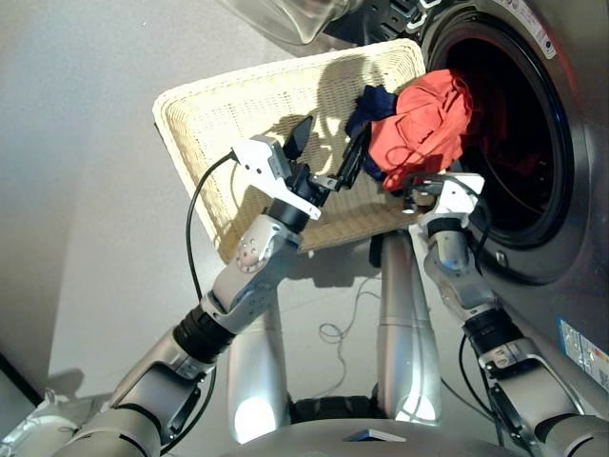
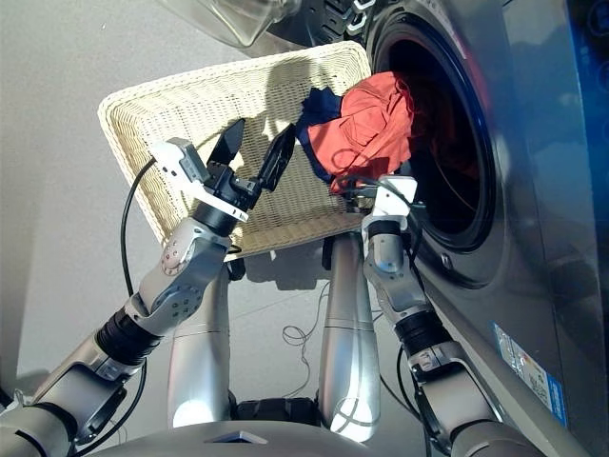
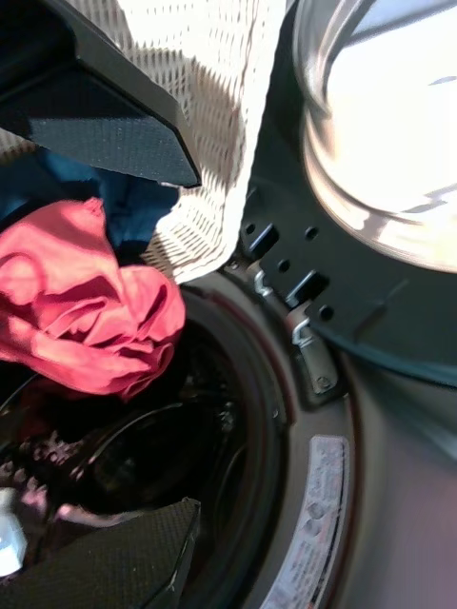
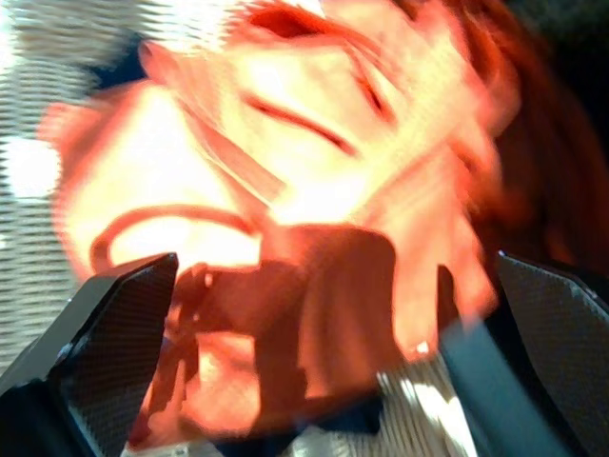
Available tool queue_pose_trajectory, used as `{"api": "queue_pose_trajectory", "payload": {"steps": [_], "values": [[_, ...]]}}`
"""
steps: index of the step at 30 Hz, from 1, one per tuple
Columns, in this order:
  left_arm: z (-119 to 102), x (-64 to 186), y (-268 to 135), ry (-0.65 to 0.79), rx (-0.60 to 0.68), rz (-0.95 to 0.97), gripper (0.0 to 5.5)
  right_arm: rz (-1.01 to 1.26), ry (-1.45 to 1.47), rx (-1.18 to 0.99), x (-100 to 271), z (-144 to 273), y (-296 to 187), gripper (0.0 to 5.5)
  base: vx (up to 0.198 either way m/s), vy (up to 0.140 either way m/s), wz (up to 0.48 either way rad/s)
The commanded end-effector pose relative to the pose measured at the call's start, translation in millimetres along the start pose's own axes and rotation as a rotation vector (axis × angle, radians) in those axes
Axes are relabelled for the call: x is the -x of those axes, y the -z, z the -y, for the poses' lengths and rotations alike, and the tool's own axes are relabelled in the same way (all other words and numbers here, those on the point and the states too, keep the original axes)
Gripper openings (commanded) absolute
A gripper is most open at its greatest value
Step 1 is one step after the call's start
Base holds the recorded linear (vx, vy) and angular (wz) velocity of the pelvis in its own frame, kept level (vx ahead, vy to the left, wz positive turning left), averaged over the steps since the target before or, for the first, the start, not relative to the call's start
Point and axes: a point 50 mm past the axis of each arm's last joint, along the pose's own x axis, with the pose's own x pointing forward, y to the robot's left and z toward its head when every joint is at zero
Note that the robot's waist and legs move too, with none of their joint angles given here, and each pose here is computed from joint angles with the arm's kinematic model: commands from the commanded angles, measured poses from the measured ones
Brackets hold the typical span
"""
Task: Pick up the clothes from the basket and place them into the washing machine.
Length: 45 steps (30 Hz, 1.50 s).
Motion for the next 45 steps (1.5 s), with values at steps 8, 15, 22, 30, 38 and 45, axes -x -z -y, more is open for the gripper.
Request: {"api": "queue_pose_trajectory", "payload": {"steps": [8, 15, 22, 30, 38, 45], "values": [[23, -1, -24, 0.143, 0.010, 0.134, 5.50, 0.111, -0.059, 0.210, -47, -7, -34, 5.50, 0.000, 0.000, 0.000], [31, -2, -19, 0.178, 0.049, 0.114, 5.50, -0.047, 0.006, 0.269, -73, 10, -19, 5.50, 0.000, 0.000, 0.000], [35, -4, -18, 0.202, 0.041, 0.110, 5.50, -0.234, -0.023, 0.377, -78, 21, 5, 5.50, 0.000, 0.000, 0.000], [37, -5, -16, 0.208, 0.027, 0.101, 5.50, -0.334, -0.066, 0.409, -78, 18, 17, 5.50, 0.000, 0.000, 0.000], [36, -8, -18, 0.189, -0.014, 0.104, 5.50, -0.406, -0.178, 0.524, -74, -1, 26, 5.50, 0.000, 0.000, 0.000], [33, -8, -20, 0.176, -0.037, 0.106, 5.50, -0.399, -0.160, 0.590, -80, 4, 20, 5.50, 0.000, 0.000, 0.000]]}}
